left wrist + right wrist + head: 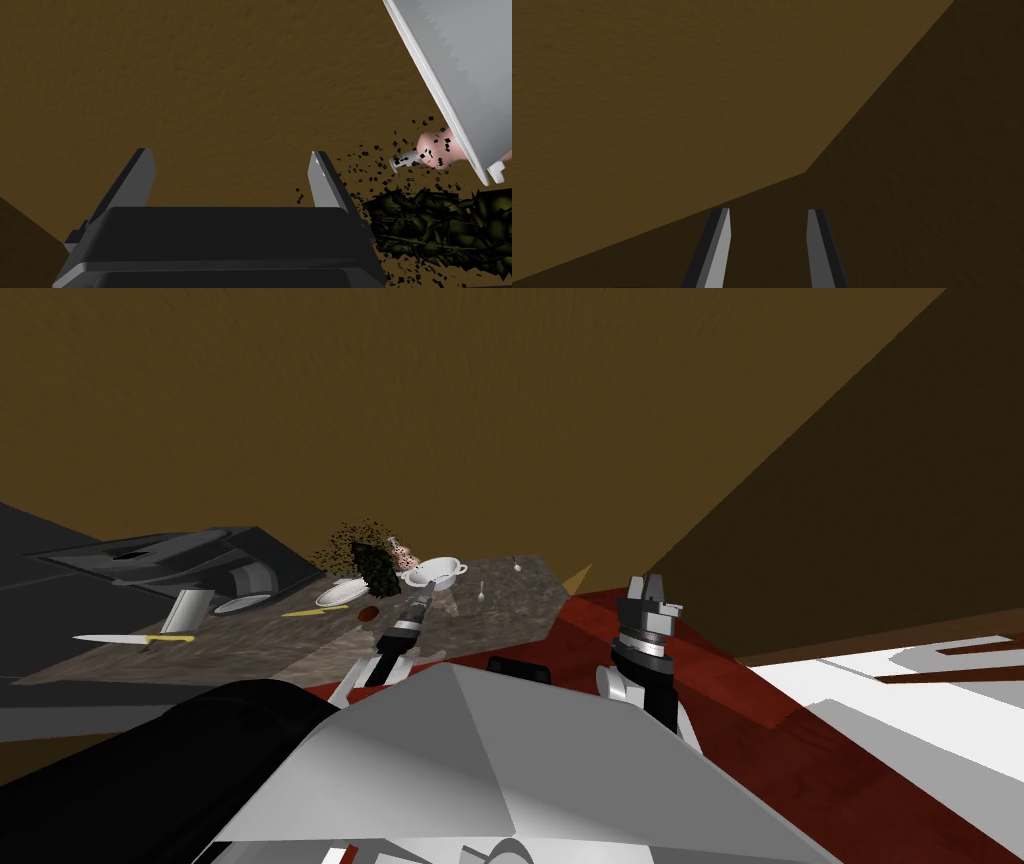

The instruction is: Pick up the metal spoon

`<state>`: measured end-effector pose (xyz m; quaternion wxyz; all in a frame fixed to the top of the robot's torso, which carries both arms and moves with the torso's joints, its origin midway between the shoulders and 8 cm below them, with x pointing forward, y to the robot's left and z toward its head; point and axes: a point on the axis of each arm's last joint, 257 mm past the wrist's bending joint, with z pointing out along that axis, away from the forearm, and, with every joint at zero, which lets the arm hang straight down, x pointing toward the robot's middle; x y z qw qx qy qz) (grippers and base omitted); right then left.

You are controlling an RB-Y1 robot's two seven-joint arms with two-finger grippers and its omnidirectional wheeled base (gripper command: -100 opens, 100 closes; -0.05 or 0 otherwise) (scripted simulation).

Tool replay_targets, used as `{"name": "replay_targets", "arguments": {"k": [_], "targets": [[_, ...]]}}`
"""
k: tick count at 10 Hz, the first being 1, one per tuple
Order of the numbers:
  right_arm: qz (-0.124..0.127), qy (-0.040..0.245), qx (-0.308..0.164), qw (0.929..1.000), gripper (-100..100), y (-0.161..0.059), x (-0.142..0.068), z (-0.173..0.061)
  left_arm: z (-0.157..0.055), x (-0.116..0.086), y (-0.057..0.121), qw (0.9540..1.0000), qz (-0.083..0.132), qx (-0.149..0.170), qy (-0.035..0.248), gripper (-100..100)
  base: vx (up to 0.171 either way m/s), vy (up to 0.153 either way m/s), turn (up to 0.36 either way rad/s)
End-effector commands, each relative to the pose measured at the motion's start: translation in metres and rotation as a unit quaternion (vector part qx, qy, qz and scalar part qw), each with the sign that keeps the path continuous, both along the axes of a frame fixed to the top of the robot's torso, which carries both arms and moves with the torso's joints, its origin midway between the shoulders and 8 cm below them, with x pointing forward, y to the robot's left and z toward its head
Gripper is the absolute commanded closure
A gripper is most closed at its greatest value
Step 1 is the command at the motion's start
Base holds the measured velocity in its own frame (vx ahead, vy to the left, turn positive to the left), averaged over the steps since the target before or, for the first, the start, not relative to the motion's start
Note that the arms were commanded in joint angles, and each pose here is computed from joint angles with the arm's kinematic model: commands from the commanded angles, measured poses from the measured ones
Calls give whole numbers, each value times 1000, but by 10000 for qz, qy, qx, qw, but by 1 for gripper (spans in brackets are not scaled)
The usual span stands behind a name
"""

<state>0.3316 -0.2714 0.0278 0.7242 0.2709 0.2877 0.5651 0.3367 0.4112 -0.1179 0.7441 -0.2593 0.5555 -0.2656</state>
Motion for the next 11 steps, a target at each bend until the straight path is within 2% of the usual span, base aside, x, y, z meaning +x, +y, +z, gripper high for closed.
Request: {"name": "replay_targets", "arguments": {"k": [1,2,3,4,7,9,11], "targets": [[0,0,0,10000,0,0,0,0,-27,-10,25,9985,220,235,449,-100,40,-115,-128],[0,0,0,10000,0,0,0,0,-45,-20,44,9957,369,385,764,-100,47,-173,-157],[0,0,1,10000,0,0,0,0,-46,-20,44,9956,369,388,765,-100,45,-131,-28],[0,0,0,10000,0,0,0,0,-64,-33,63,9914,518,517,1080,-100,51,-110,-95],[0,0,1,10000,0,0,0,0,-111,-79,121,9726,944,795,1970,-100,54,-176,-178],[0,0,0,10000,0,0,0,0,-114,-81,122,9714,961,806,2017,-100,56,-95,-20],[0,0,0,10000,0,0,0,0,-136,-115,157,9549,1194,951,2547,-100,70,-109,-185]]}}
